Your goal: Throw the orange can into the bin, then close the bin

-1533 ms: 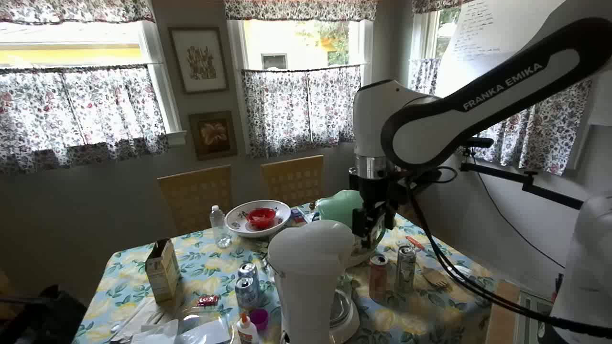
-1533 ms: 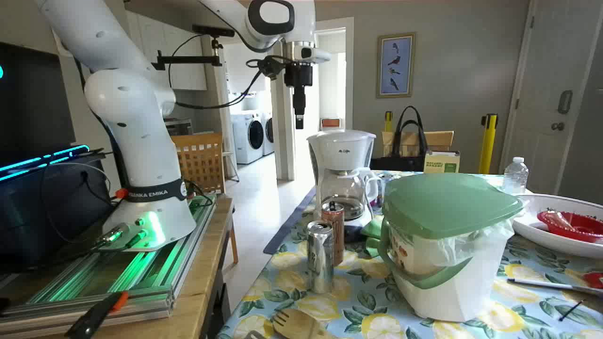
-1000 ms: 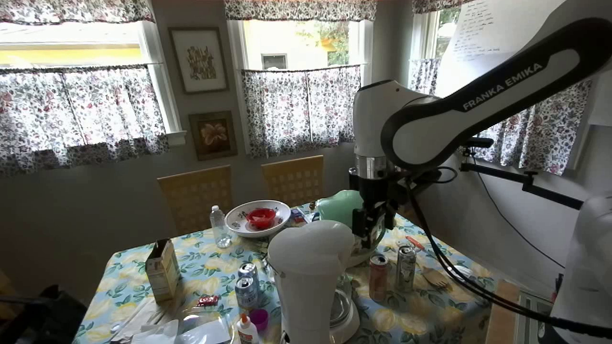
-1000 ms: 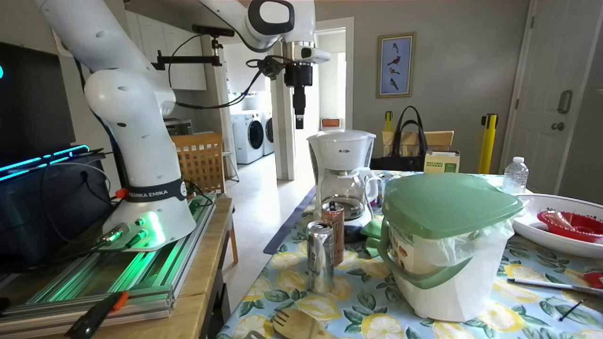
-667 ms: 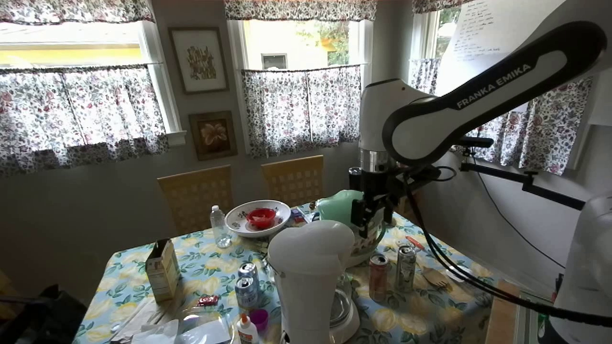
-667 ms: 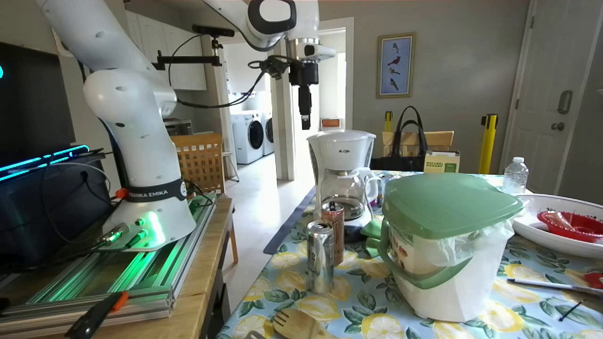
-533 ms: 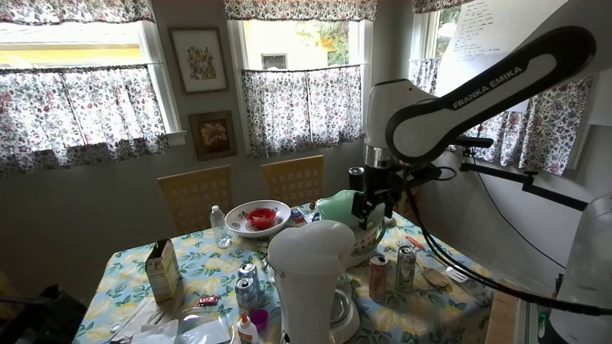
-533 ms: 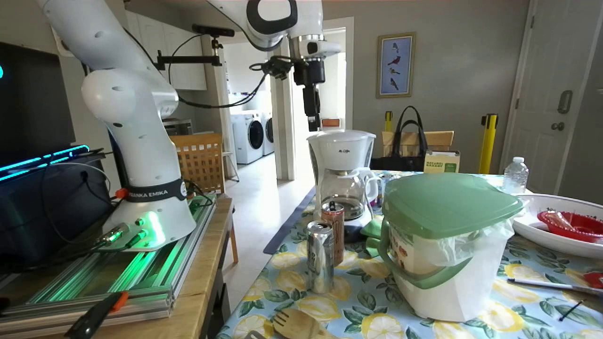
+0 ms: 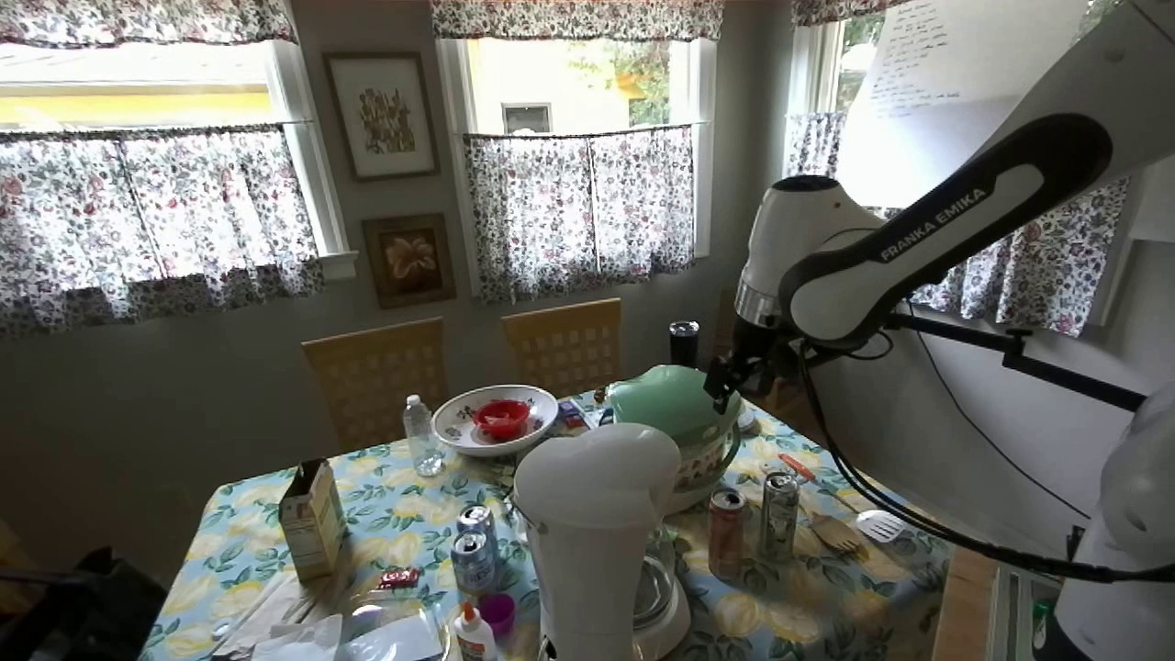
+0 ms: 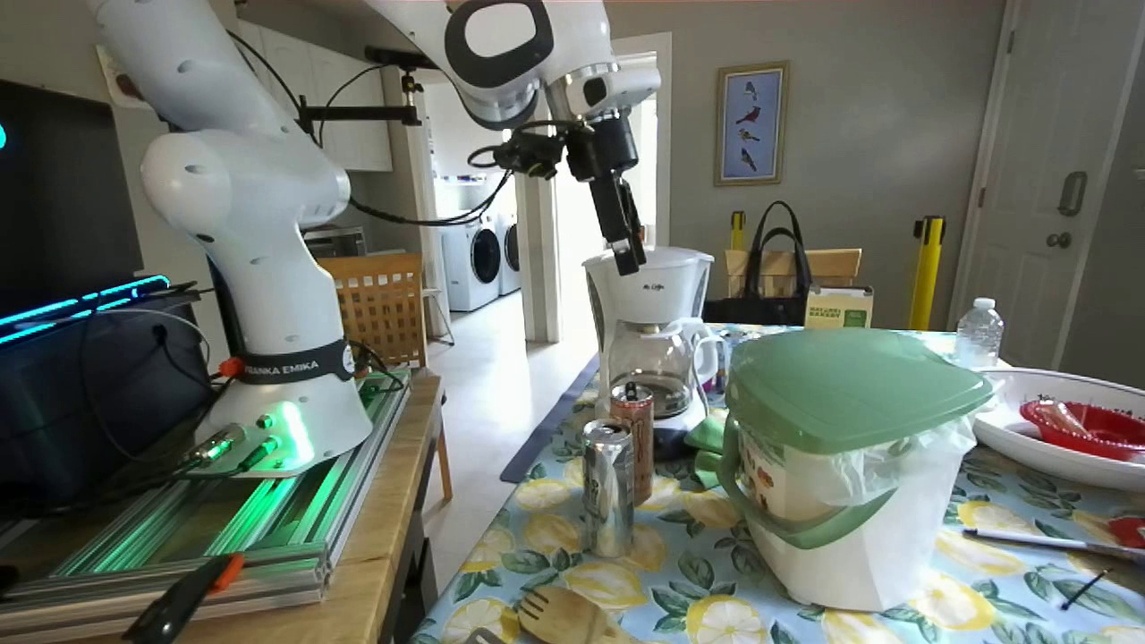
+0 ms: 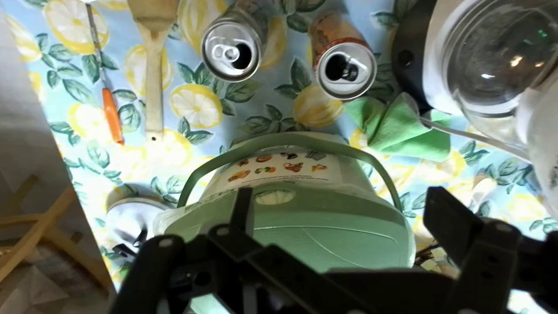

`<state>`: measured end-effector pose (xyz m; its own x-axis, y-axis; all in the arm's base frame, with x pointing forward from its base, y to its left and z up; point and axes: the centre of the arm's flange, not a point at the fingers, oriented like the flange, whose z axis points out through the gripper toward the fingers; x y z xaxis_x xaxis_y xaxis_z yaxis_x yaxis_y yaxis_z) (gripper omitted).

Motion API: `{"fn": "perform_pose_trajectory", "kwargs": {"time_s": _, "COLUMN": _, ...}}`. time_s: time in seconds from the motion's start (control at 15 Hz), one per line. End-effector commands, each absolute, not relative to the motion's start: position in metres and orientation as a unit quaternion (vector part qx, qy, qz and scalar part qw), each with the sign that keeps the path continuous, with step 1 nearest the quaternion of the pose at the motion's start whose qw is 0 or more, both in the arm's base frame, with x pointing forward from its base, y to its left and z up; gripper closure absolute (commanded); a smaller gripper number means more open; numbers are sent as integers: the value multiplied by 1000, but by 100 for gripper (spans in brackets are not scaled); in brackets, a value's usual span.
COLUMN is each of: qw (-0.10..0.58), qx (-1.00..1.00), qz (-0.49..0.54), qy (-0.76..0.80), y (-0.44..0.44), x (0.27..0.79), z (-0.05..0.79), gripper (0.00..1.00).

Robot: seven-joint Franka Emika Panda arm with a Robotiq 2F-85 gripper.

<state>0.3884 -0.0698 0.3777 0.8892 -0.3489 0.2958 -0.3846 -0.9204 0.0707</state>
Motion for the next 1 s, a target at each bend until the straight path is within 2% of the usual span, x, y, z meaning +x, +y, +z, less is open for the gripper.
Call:
{"fn": "perform_pose_trajectory", "kwargs": {"time_s": 0.0, "qw": 98, "qx": 967, "qz": 171, "qy": -163, "y": -88, "x": 388, "z": 349, "gripper": 0}}
{"fn": "perform_pose_trajectory", "kwargs": {"time_s": 0.27, "qw": 109, "qx": 964, "qz": 192, "qy": -147, "y": -108, "x": 399, "z": 329, "gripper": 0}}
{"fn": "perform_pose_trajectory", "kwargs": {"time_s": 0.33, "qw": 100, "qx": 966, "qz": 182, "qy": -151, "y": -102, "x": 397, "z": 352, "gripper": 0}}
{"fn": "perform_pose_trajectory", "kwargs": {"time_s": 0.93, "qw": 103, "qx": 967, "qz": 158, "qy": -173, "y": -129, "x": 409, "z": 313, "gripper": 0}}
